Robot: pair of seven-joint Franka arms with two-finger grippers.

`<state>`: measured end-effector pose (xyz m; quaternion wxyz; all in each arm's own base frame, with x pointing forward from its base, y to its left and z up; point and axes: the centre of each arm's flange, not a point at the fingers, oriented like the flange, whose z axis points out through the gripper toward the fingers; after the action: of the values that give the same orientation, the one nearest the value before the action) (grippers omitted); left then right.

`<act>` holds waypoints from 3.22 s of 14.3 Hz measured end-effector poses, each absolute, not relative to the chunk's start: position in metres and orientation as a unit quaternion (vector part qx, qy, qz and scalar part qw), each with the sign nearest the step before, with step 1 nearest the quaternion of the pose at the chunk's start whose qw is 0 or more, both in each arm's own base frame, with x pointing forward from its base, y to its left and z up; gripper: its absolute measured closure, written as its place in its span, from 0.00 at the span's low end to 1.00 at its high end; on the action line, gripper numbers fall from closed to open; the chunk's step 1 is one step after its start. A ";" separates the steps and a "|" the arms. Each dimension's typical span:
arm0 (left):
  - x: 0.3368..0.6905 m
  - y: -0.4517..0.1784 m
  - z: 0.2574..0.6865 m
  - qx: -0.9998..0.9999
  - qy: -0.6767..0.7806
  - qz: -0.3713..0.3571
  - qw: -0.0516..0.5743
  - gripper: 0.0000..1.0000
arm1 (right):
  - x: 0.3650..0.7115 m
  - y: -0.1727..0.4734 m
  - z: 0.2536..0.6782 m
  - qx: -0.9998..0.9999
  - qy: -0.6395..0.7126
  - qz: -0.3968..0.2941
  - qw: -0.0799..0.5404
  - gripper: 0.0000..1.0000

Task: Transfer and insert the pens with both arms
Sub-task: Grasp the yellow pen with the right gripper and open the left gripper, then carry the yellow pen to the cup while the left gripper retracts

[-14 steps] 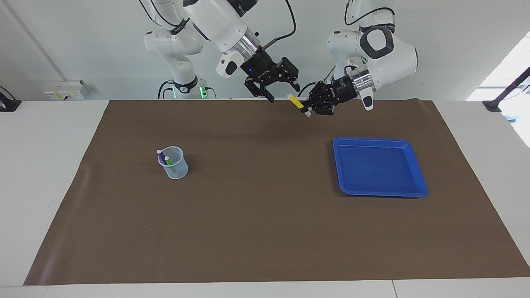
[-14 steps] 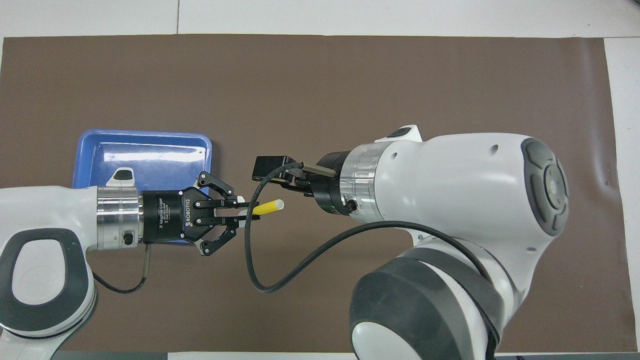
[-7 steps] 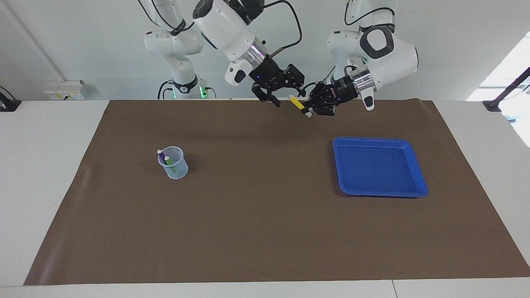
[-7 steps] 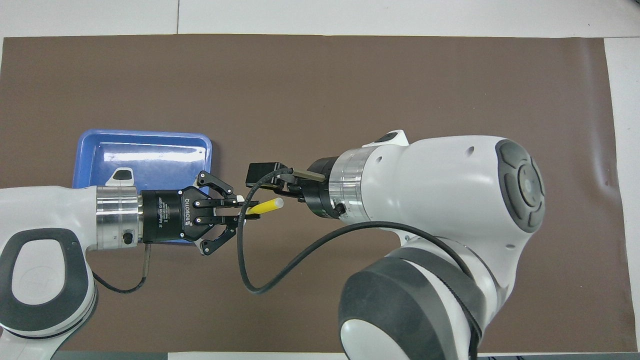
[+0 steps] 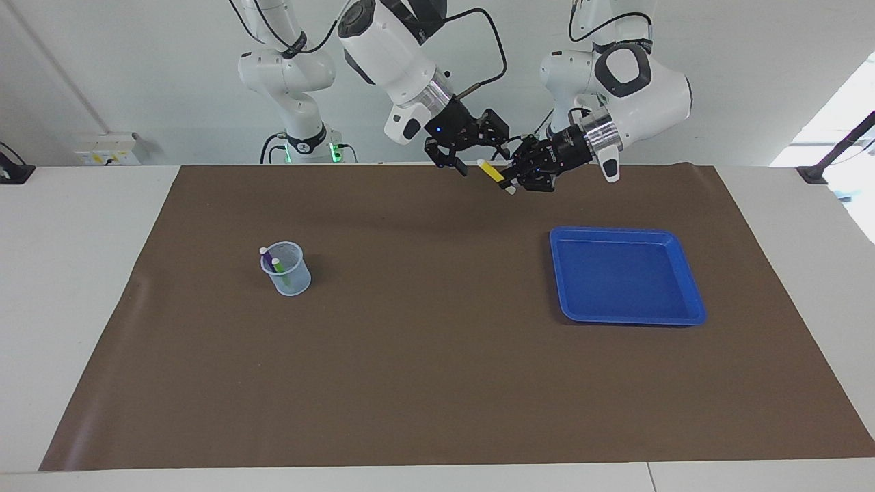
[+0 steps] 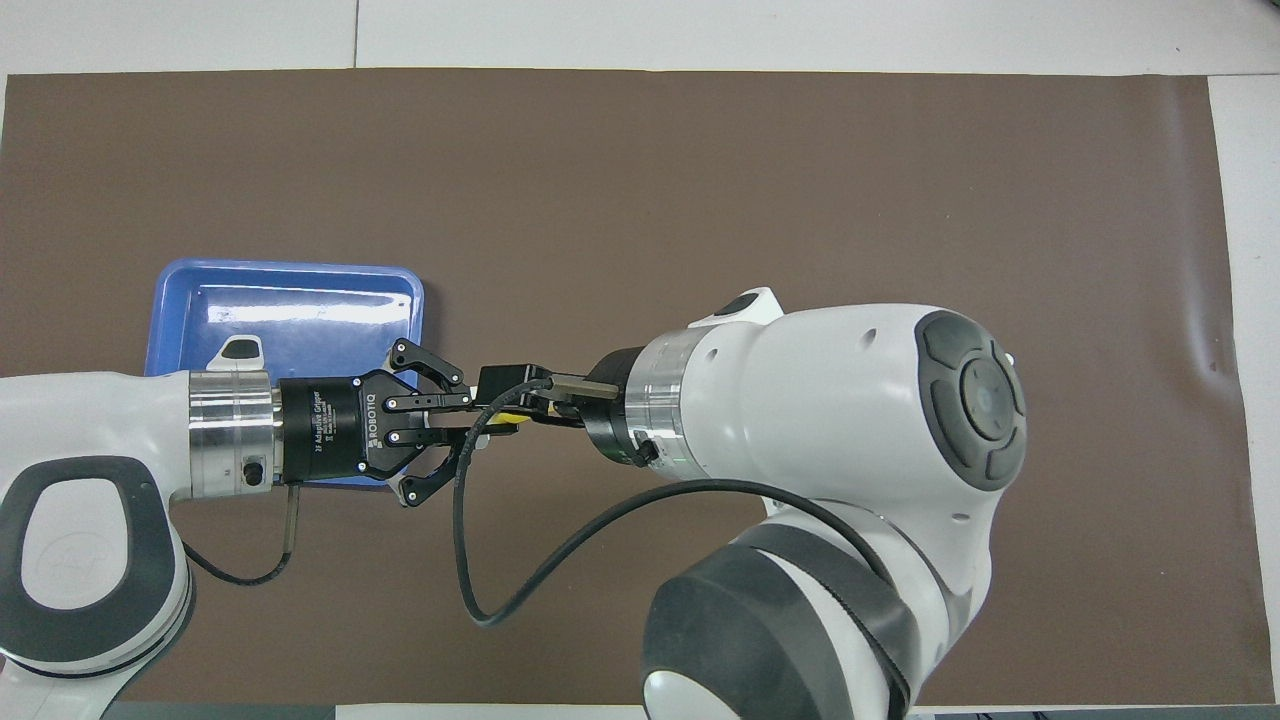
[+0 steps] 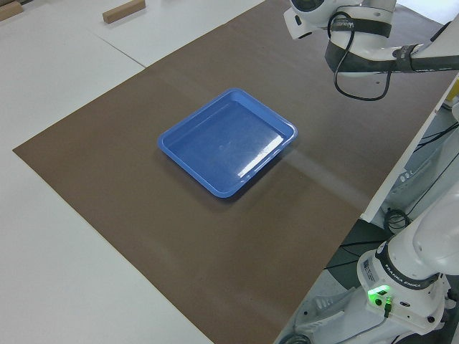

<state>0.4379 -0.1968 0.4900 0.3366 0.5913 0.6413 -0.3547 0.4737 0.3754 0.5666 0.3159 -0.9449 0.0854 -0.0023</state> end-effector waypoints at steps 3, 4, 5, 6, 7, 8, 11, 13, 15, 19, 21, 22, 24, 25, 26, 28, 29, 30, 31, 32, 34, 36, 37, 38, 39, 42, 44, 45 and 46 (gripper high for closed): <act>0.438 -0.197 0.490 0.591 0.642 -0.354 0.337 0.83 | 0.475 0.374 0.566 -0.946 0.084 -0.006 0.312 0.00; 0.438 -0.197 0.490 0.590 0.642 -0.354 0.337 0.83 | 0.475 0.374 0.566 -0.946 0.083 -0.007 0.312 0.00; 0.438 -0.196 0.490 0.590 0.643 -0.353 0.338 0.83 | 0.475 0.374 0.567 -0.947 0.083 -0.007 0.312 0.01; 0.439 -0.196 0.490 0.590 0.643 -0.353 0.338 0.83 | 0.475 0.374 0.567 -0.947 0.083 -0.007 0.312 0.04; 0.439 -0.196 0.490 0.590 0.643 -0.353 0.338 0.83 | 0.475 0.374 0.567 -0.947 0.083 -0.007 0.311 0.14; 0.439 -0.196 0.490 0.589 0.643 -0.352 0.338 0.83 | 0.475 0.374 0.567 -0.947 0.083 -0.007 0.311 0.25; 0.439 -0.196 0.490 0.589 0.644 -0.352 0.338 0.83 | 0.475 0.374 0.567 -0.946 0.084 -0.010 0.313 0.59; 0.439 -0.197 0.490 0.590 0.644 -0.352 0.338 0.83 | 0.475 0.375 0.570 -0.946 0.083 -0.013 0.314 0.81; 0.438 -0.197 0.491 0.589 0.644 -0.352 0.338 0.83 | 0.475 0.375 0.570 -0.946 0.083 -0.013 0.314 0.82; 0.438 -0.199 0.491 0.588 0.646 -0.349 0.339 0.78 | 0.476 0.374 0.570 -0.947 0.081 -0.017 0.311 0.82; 0.438 -0.201 0.492 0.589 0.646 -0.347 0.340 0.59 | 0.480 0.368 0.569 -0.950 0.081 -0.025 0.301 0.82; 0.437 -0.201 0.492 0.589 0.646 -0.346 0.340 0.45 | 0.483 0.364 0.569 -0.952 0.080 -0.031 0.293 0.82; 0.437 -0.202 0.493 0.589 0.646 -0.346 0.340 0.24 | 0.491 0.350 0.564 -0.956 0.085 -0.041 0.277 0.82; 0.437 -0.202 0.493 0.589 0.647 -0.346 0.340 0.13 | 0.496 0.339 0.560 -0.959 0.091 -0.045 0.266 0.82; 0.437 -0.202 0.493 0.589 0.647 -0.345 0.340 0.05 | 0.500 0.327 0.554 -0.961 0.096 -0.049 0.255 0.82; 0.437 -0.200 0.490 0.611 0.644 -0.325 0.327 0.00 | 0.506 0.299 0.541 -0.968 0.091 -0.056 0.227 0.82; 0.436 -0.197 0.488 0.635 0.639 -0.302 0.312 0.00 | 0.506 0.284 0.536 -0.972 0.082 -0.058 0.210 0.82; 0.437 -0.194 0.486 0.660 0.631 -0.278 0.298 0.00 | 0.505 0.269 0.533 -0.977 0.075 -0.060 0.191 0.82; 0.438 -0.188 0.484 0.687 0.616 -0.254 0.290 0.00 | 0.502 0.255 0.532 -0.982 0.067 -0.061 0.167 0.82; 0.440 -0.180 0.482 0.719 0.592 -0.226 0.285 0.00 | 0.498 0.241 0.533 -0.986 0.058 -0.060 0.143 0.82; 0.446 -0.156 0.478 0.786 0.533 -0.174 0.261 0.00 | 0.492 0.218 0.539 -0.992 0.036 -0.056 0.109 0.82; 0.453 -0.130 0.483 0.854 0.449 -0.137 0.225 0.00 | 0.489 0.193 0.541 -0.994 0.007 -0.059 0.087 0.82; 0.458 -0.121 0.489 0.881 0.407 -0.123 0.209 0.00 | 0.488 0.181 0.538 -0.995 -0.009 -0.060 0.074 0.82; 0.466 -0.113 0.499 0.904 0.366 -0.110 0.190 0.00 | 0.488 0.168 0.533 -0.996 -0.028 -0.060 0.058 0.82; 0.474 -0.106 0.509 0.923 0.331 -0.099 0.170 0.00 | 0.487 0.156 0.528 -0.996 -0.047 -0.060 0.039 0.82; 0.505 -0.086 0.545 0.965 0.222 -0.078 0.113 0.00 | 0.488 0.123 0.516 -0.994 -0.094 -0.062 -0.013 0.82; 0.521 -0.076 0.569 0.984 0.147 -0.073 0.073 0.00 | 0.492 0.099 0.514 -0.991 -0.112 -0.070 -0.024 0.82; 0.525 -0.072 0.579 0.991 0.102 -0.072 0.054 0.00 | 0.495 0.083 0.512 -0.990 -0.118 -0.076 -0.024 0.82; 0.526 -0.066 0.588 0.995 0.057 -0.072 0.032 0.00 | 0.496 0.068 0.508 -0.989 -0.121 -0.080 -0.023 0.82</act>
<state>0.5255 -0.0661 0.5882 0.0320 0.9953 0.0569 -0.0715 0.4962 0.0683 0.5077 -0.0234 -0.9891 -0.1212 -0.0802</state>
